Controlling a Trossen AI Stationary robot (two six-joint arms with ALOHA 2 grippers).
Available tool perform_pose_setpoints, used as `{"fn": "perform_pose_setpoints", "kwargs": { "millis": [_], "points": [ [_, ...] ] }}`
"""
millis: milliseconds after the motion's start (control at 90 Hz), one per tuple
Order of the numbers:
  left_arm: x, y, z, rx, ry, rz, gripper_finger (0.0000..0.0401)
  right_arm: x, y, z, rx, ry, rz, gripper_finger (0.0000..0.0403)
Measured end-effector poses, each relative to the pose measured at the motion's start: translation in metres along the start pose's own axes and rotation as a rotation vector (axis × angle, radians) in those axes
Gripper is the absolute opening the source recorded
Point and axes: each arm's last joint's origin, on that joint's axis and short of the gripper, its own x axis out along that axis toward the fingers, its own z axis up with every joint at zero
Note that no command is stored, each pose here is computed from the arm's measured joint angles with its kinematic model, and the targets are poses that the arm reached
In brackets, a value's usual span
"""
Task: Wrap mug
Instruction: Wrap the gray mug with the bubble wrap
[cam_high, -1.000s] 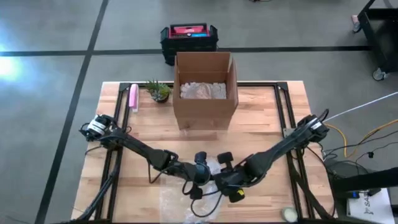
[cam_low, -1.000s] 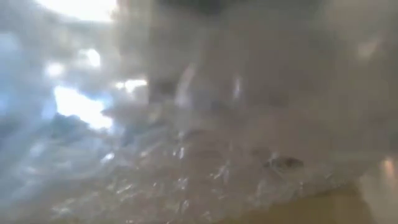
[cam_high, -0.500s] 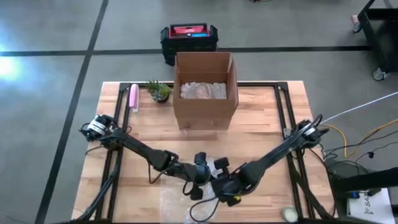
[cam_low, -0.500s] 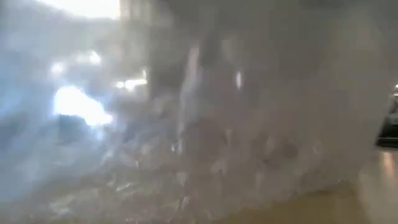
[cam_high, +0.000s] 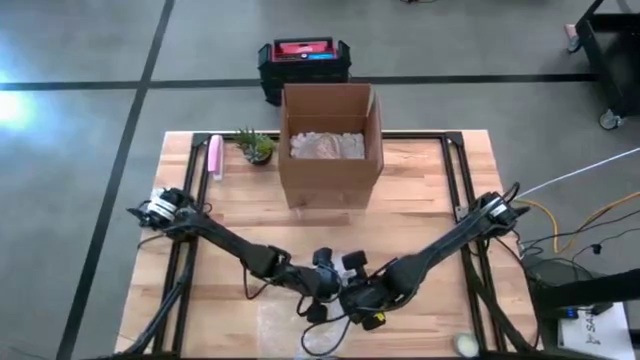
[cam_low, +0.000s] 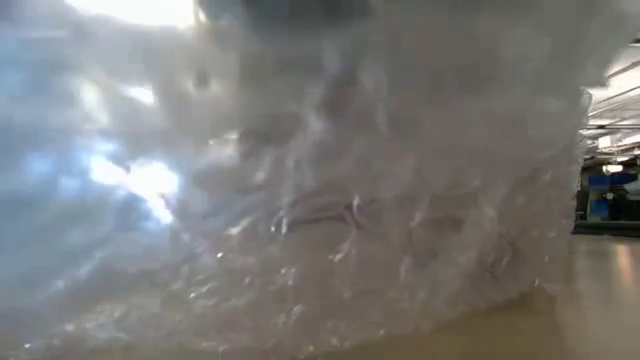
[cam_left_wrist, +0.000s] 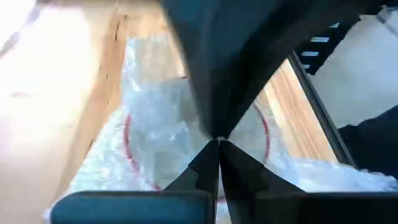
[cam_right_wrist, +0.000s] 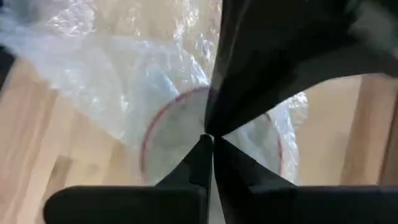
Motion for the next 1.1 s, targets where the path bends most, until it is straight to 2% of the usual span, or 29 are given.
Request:
{"fn": "perform_pose_setpoints", "kwargs": {
  "millis": [144, 244, 456, 722, 956, 1100],
  "points": [
    [0.003, 0.002, -0.002, -0.018, 0.002, 0.015, 0.0000, -0.032, -0.001, 0.004, 0.008, 0.009, -0.006, 0.0000],
    [0.003, 0.002, -0.001, -0.019, -0.001, 0.014, 0.0000, -0.037, -0.005, 0.001, 0.016, 0.049, -0.086, 0.0000],
    [0.003, 0.002, -0.001, -0.020, -0.006, 0.013, 0.0000, -0.001, -0.017, -0.016, 0.053, 0.133, -0.138, 0.0000],
    [0.003, 0.002, 0.000, -0.019, -0.010, 0.012, 0.0000, 0.039, -0.006, -0.020, 0.047, 0.118, -0.106, 0.0000],
    [-0.003, 0.002, 0.003, -0.018, -0.007, 0.011, 0.0000, 0.047, -0.004, -0.020, 0.039, 0.130, -0.096, 0.0000],
    [-0.031, -0.001, 0.020, -0.007, 0.068, 0.010, 0.0000, 0.047, -0.004, -0.021, 0.037, 0.135, -0.091, 0.0000]
  ]
}}
